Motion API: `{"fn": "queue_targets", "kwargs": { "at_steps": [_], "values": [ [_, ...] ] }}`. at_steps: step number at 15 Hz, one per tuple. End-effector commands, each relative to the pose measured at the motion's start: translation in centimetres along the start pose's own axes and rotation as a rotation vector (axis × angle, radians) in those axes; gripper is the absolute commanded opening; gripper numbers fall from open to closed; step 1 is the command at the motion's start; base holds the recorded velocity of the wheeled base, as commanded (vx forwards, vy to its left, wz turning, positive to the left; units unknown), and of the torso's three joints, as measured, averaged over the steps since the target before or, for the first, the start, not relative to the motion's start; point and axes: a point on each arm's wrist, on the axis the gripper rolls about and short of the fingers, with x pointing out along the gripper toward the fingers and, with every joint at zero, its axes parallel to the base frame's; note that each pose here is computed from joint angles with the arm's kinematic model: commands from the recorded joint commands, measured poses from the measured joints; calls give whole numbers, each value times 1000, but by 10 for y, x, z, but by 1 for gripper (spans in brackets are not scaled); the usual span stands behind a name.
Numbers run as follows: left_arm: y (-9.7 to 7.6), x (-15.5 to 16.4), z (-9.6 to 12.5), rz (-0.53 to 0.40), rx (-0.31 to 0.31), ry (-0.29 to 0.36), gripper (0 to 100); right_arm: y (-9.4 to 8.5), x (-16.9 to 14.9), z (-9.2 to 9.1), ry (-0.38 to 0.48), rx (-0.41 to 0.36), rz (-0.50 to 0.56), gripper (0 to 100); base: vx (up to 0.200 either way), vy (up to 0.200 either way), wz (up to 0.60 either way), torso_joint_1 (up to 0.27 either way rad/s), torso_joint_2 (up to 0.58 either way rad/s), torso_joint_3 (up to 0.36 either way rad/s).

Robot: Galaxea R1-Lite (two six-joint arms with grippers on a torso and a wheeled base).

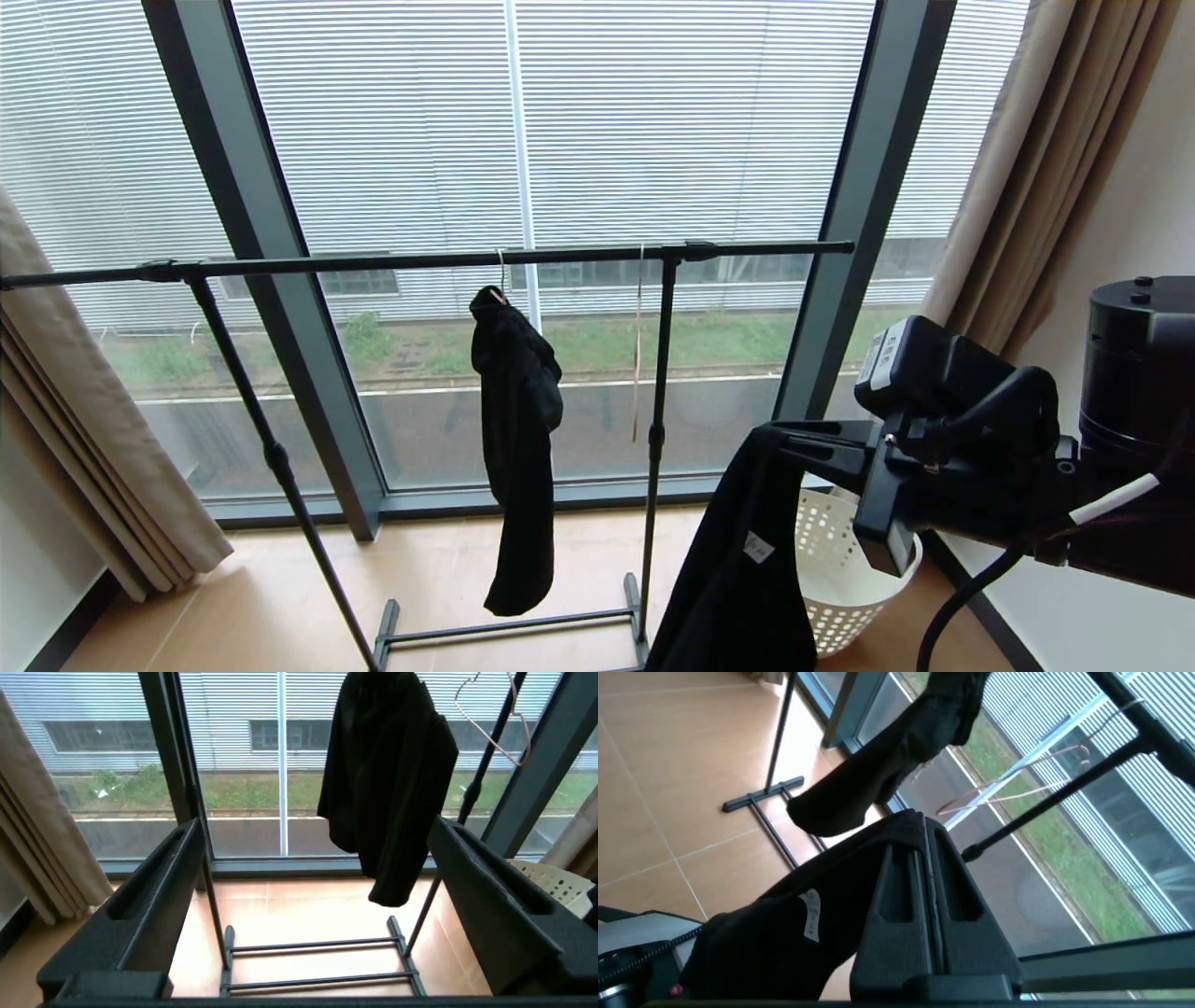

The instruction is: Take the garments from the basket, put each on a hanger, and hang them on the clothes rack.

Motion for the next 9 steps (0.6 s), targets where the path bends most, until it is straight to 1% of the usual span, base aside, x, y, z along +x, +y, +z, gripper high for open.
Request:
{"fn": "queue_targets", "kwargs": {
  "at_steps": [1, 2, 3, 4, 5, 6, 8, 9],
  "values": [
    [0, 14, 8, 0, 26, 169, 100, -4, 12, 4, 47, 27, -76, 0, 0, 0, 0, 0, 0, 0],
    [0, 23, 23, -10, 7, 229, 100, -6, 17, 7, 74, 76, -109, 0, 0, 0, 0, 0, 0, 0],
    [-1, 37, 40, -51, -56, 293, 100, -8, 20, 12, 90, 136, -127, 0, 0, 0, 0, 0, 0, 0],
    [-3, 51, 56, -114, -125, 344, 100, -8, 23, 19, 97, 170, -125, 0, 0, 0, 0, 0, 0, 0],
    [-5, 63, 66, -140, -164, 385, 100, -8, 26, 23, 110, 206, -125, 0, 0, 0, 0, 0, 0, 0],
    [-7, 89, 75, -143, -179, 490, 100, -10, 31, 29, 136, 271, -143, 0, 0, 0, 0, 0, 0, 0],
    [-14, 119, 79, -169, -194, 600, 100, -9, 39, 40, 142, 339, -153, 0, 0, 0, 0, 0, 0, 0],
    [-33, 152, 82, -222, -247, 706, 100, -12, 47, 45, 161, 399, -186, 0, 0, 0, 0, 0, 0, 0]
  ]
}}
